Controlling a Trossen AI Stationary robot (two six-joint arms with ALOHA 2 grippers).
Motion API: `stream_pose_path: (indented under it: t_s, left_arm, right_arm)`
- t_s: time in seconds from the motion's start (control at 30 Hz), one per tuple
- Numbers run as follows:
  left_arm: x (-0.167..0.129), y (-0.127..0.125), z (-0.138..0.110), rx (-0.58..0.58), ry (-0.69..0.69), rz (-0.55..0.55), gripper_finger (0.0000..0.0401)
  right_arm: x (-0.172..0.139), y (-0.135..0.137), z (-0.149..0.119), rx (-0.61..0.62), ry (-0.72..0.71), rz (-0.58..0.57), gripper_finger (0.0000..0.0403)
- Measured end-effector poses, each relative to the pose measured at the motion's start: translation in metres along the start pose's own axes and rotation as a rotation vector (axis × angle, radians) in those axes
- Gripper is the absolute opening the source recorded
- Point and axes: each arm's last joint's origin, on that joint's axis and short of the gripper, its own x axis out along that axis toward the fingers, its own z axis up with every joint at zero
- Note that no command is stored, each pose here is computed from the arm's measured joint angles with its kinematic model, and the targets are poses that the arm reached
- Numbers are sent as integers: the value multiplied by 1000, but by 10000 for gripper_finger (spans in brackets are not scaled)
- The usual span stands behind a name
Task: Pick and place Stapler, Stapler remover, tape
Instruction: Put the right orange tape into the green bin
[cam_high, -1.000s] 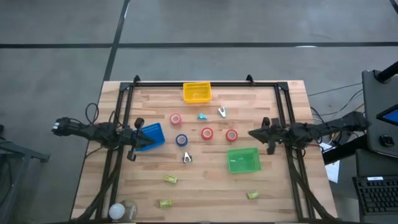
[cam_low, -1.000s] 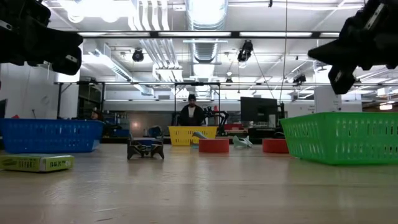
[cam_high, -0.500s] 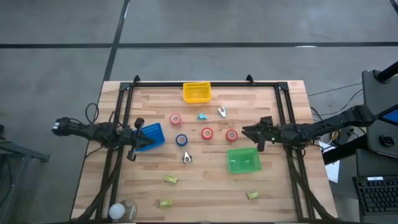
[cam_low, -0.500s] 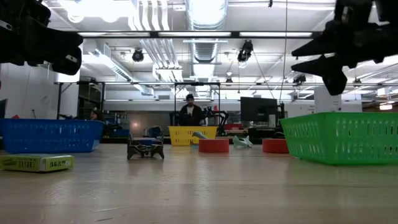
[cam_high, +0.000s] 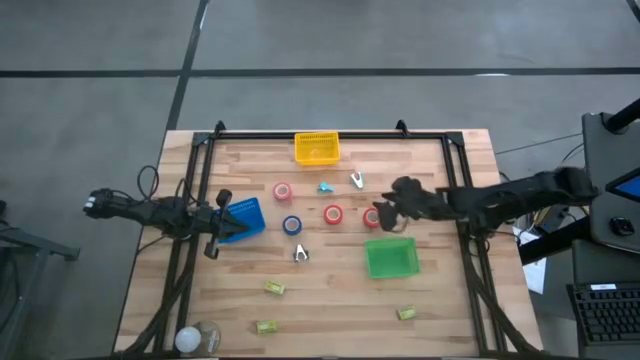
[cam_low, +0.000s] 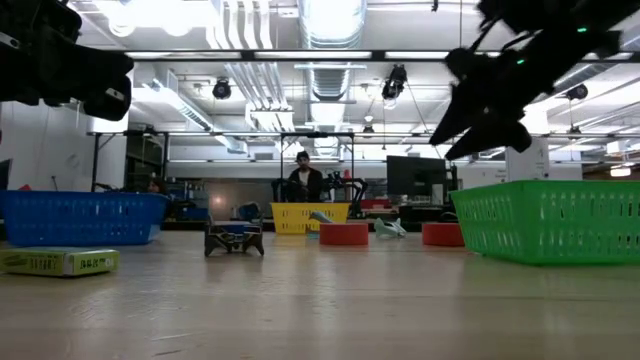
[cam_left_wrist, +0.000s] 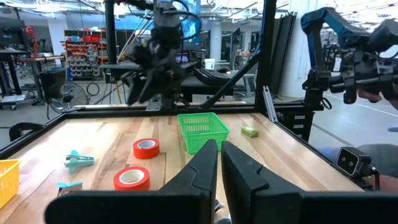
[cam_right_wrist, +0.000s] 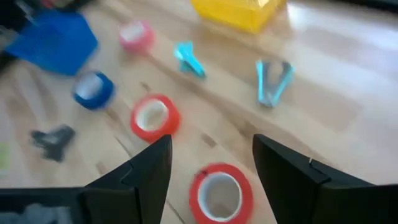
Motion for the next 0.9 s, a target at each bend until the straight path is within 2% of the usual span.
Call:
stream_pose_path:
  t_s: [0.27,0.43,0.9]
  left_arm:
    - [0,0,0,0,0,1,26]
    - [0,0,0,0,0,1,26]
    - [0,0,0,0,0,1,26]
  right_arm:
    - [43,2,15,-106,242,-35,219]
    - [53,1,11,-173,383,-133,219]
    - [72,-4,-2,-217,473,-196,209]
